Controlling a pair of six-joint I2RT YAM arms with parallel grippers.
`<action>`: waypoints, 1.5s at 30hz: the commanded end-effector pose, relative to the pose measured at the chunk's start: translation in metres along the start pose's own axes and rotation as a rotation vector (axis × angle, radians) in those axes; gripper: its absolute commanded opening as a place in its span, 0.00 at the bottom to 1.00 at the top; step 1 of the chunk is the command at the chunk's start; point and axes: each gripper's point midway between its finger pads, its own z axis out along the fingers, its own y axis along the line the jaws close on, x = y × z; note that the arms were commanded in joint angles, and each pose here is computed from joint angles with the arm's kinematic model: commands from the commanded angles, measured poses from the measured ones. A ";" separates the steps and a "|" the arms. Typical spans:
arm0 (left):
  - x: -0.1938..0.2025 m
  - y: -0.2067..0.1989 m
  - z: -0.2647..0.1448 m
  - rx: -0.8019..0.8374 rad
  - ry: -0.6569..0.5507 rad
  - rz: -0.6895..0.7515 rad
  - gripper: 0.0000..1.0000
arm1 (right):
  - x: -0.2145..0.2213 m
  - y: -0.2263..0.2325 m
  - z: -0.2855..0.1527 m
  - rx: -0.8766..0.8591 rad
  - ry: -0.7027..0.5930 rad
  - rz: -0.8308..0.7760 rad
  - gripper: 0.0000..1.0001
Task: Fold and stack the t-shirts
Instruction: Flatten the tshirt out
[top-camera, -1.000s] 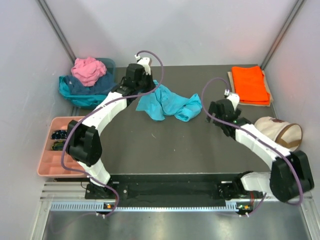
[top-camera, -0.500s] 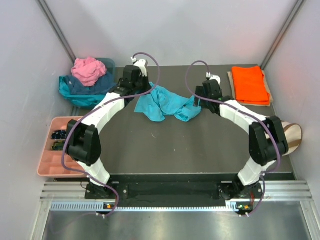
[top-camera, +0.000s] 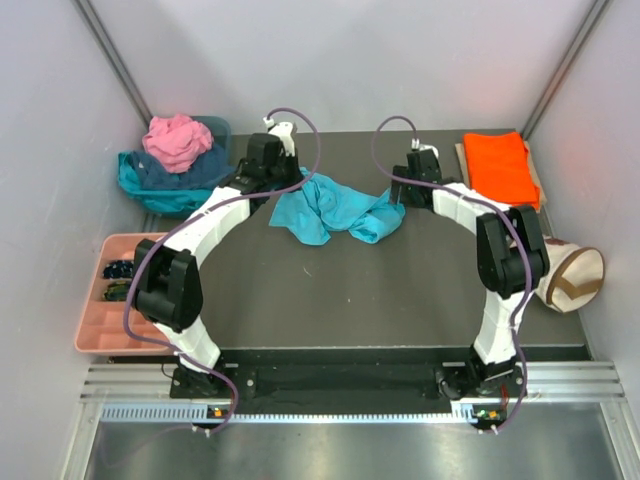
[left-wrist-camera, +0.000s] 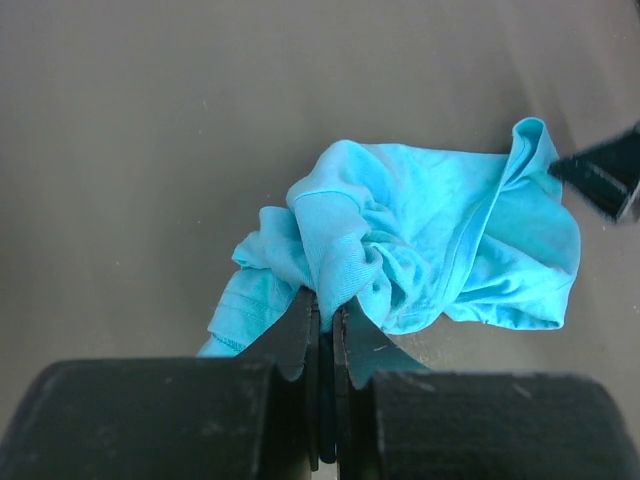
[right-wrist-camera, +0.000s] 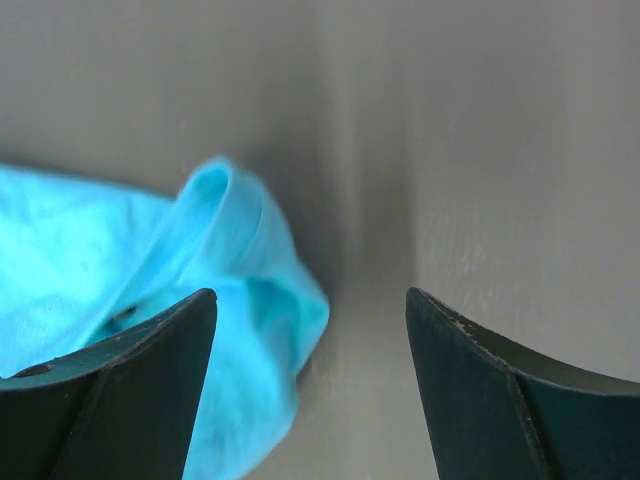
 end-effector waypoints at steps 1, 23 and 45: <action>-0.033 -0.008 -0.018 0.033 -0.108 0.008 0.00 | -0.036 0.010 0.008 -0.053 -0.047 -0.006 0.76; -0.030 -0.001 -0.018 0.027 -0.106 -0.018 0.00 | -0.002 0.019 0.024 -0.122 0.079 -0.016 0.79; -0.037 0.021 -0.029 -0.024 -0.133 -0.042 0.00 | -0.062 0.029 -0.057 -0.196 -0.073 -0.016 0.00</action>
